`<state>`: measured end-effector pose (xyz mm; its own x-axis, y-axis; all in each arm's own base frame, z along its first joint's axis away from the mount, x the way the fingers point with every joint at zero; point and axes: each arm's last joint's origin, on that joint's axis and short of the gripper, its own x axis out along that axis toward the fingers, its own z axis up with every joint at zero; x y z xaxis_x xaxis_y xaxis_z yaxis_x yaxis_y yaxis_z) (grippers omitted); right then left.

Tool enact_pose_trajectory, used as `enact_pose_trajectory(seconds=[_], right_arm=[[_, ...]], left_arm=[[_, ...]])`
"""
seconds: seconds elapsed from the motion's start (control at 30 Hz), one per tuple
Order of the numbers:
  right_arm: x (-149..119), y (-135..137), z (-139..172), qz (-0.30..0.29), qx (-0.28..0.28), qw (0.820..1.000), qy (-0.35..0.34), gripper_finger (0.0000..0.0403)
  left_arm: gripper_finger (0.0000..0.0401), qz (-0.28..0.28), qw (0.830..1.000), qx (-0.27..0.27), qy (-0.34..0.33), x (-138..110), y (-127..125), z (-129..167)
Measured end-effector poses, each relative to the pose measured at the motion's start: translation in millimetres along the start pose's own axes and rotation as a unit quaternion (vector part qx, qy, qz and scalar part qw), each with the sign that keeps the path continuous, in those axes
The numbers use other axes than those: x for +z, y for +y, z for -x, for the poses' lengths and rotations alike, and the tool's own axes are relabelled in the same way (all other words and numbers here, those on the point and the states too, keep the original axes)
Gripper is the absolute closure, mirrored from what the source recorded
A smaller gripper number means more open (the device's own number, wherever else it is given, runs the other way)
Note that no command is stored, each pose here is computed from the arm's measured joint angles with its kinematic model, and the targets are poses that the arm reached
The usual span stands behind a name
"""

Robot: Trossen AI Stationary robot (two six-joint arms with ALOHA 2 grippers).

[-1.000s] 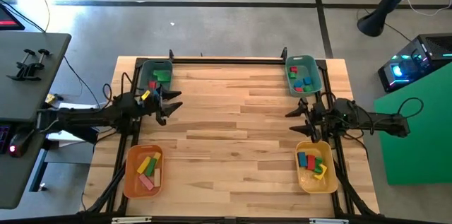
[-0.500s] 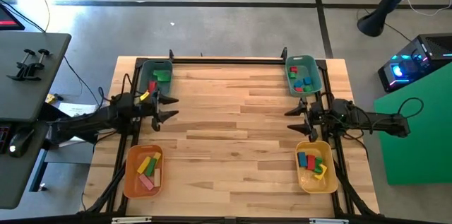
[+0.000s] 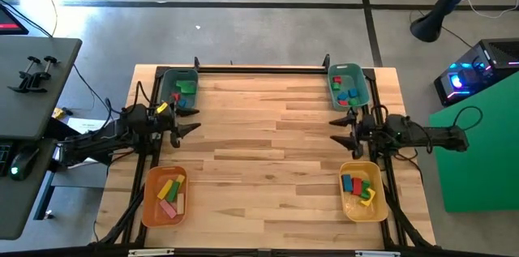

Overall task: Sort blocks by size
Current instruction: Return to Home Position

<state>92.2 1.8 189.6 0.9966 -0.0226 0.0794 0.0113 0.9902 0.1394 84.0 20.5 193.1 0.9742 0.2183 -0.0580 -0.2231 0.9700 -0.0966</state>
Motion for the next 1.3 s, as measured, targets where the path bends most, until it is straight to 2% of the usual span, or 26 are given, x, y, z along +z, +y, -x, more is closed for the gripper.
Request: enact_pose_trajectory(seconds=[0.1, 0.17, 0.37, 0.47, 0.63, 0.87, 1.03, 1.17, 1.3], right_arm=[[-7.3, -1.0, -1.8, 0.020, -0.041, 0.999, -0.016, 0.0149], [-10.7, -0.4, -2.7, 0.034, -0.039, 0.998, -0.030, 0.0149], [-19.1, 0.2, -3.1, 0.045, -0.031, 0.998, 0.011, 0.0149], [-20.7, 0.4, -3.7, 0.032, -0.027, 0.999, 0.020, 0.0149], [-21.0, 0.3, -3.9, 0.025, -0.028, 0.999, 0.022, 0.0149], [-21.0, 0.4, -3.9, 0.030, -0.028, 0.999, 0.022, 0.0149], [-21.0, 0.4, -3.9, 0.030, -0.027, 0.999, 0.022, 0.0149], [-21.0, 0.4, -3.9, 0.030, -0.027, 0.999, 0.022, 0.0149], [-21.0, 0.4, -3.9, 0.030, -0.027, 0.999, 0.022, 0.0149]], left_arm=[[0.0169, 0.009, 1.000, 0.000, 0.002, -0.5, 0.0, 0.0], [0.0169, 0.020, 1.000, 0.001, 0.006, -1.1, 0.1, 0.0], [0.0169, 0.067, 0.998, 0.008, 0.010, -2.1, 0.6, -0.1], [0.0169, 0.083, 0.996, 0.009, 0.012, -2.4, 0.6, -0.4], [0.0169, 0.051, 0.998, 0.010, 0.019, -3.5, 0.8, -0.7], [0.0169, -0.033, 0.999, 0.010, 0.036, -6.8, 1.1, -0.7], [0.0169, -0.021, 1.000, 0.006, 0.003, -4.9, 0.8, -2.9], [0.0169, -0.017, 0.998, -0.028, -0.046, -19.4, -0.4, -11.9], [0.0169, -0.027, 0.998, -0.054, -0.031, -24.8, -3.5, -13.4]])
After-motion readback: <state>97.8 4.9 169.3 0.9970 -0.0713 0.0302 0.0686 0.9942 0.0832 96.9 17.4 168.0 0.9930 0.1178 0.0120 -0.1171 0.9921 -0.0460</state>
